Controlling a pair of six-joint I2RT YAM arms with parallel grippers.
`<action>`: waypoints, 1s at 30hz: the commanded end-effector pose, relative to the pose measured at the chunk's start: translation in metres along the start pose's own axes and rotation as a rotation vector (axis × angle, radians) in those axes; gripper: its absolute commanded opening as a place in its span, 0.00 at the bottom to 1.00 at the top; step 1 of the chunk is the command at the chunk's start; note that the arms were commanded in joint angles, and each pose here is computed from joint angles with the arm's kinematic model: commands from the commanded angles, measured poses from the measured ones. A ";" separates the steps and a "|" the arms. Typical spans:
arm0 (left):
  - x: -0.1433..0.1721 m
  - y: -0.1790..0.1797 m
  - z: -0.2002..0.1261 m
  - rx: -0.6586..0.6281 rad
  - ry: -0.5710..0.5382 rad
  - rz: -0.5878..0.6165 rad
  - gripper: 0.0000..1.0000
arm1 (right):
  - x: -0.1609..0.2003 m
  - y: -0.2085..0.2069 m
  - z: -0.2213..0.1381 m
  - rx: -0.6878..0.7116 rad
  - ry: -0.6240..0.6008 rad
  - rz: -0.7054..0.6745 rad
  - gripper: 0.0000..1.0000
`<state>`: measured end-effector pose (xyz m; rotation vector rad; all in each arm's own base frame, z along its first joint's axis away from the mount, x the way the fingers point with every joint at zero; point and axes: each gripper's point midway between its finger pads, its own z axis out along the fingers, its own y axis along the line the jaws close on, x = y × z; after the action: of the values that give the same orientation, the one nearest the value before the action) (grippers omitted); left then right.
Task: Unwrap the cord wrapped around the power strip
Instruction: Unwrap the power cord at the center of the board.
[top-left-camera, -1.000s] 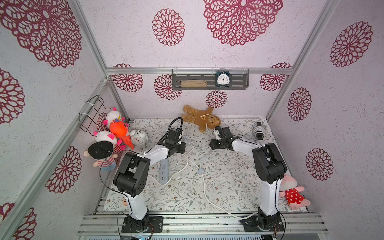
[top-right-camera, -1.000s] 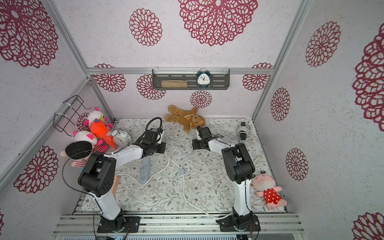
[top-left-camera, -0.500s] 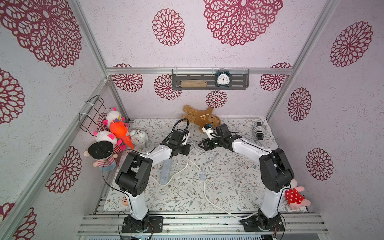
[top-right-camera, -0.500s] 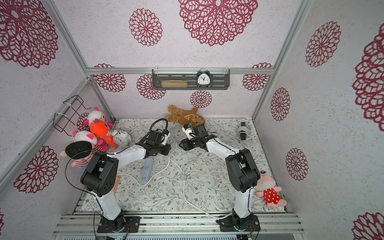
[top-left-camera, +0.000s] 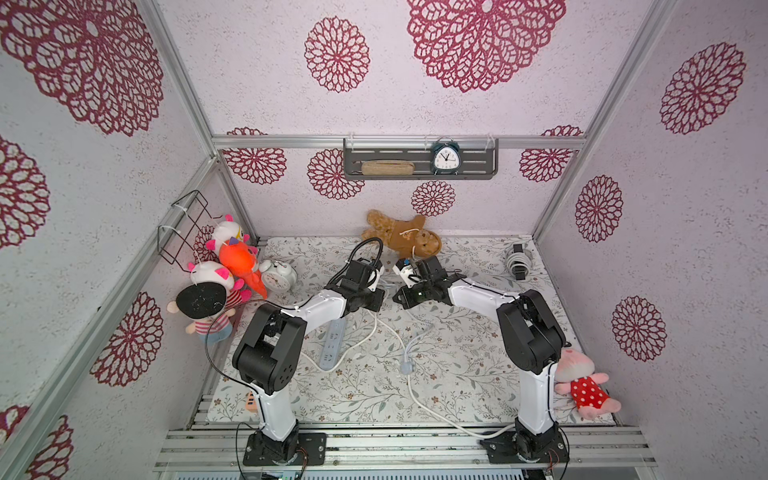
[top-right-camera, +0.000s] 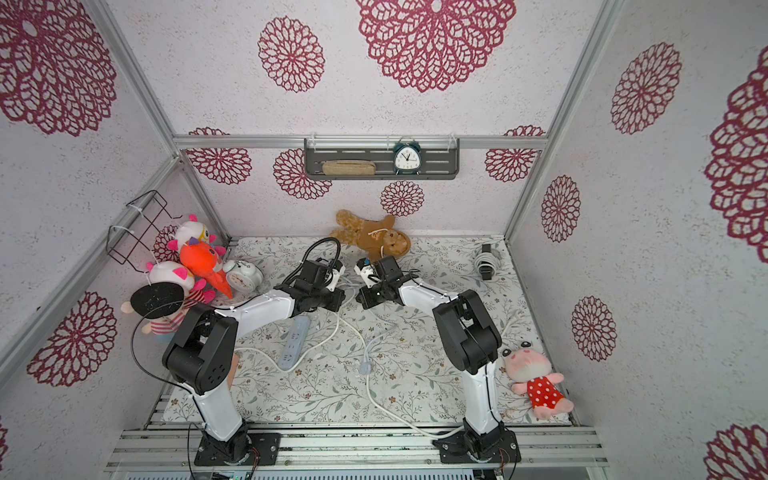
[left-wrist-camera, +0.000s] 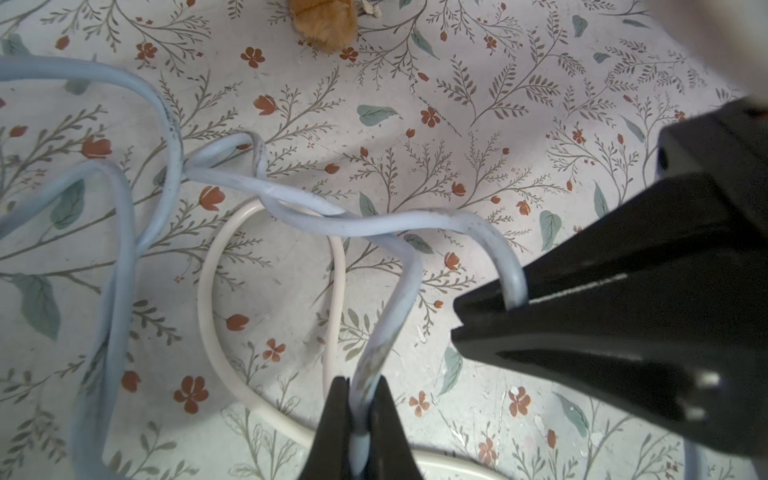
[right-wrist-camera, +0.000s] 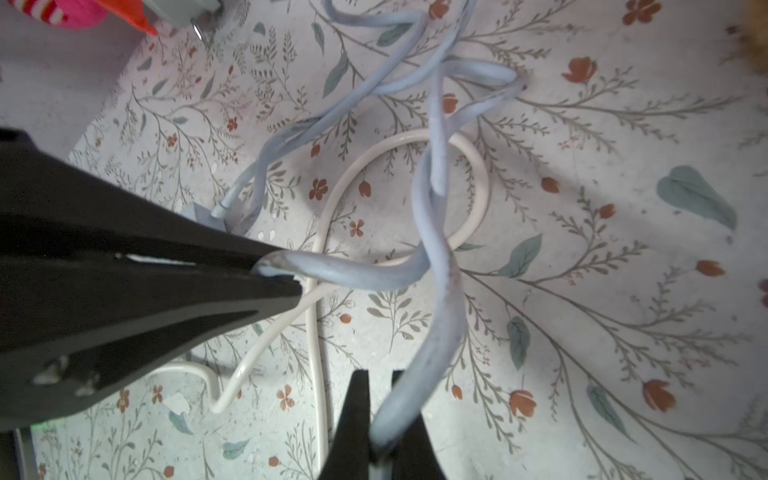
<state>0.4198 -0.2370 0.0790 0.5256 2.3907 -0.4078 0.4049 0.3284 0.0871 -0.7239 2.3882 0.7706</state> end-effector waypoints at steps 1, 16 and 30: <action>0.001 0.009 0.003 -0.066 0.014 0.026 0.00 | -0.002 -0.041 -0.034 0.144 -0.036 0.064 0.00; 0.021 0.116 -0.017 -0.413 -0.016 -0.272 0.00 | 0.136 -0.253 -0.217 0.766 -0.123 0.625 0.00; 0.040 0.148 -0.019 -0.440 -0.040 -0.457 0.00 | 0.195 -0.289 -0.254 0.857 -0.140 0.818 0.00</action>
<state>0.4305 -0.1935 0.0550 0.1590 2.4495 -0.3961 0.3759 0.0022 0.0388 0.3209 2.5742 0.4273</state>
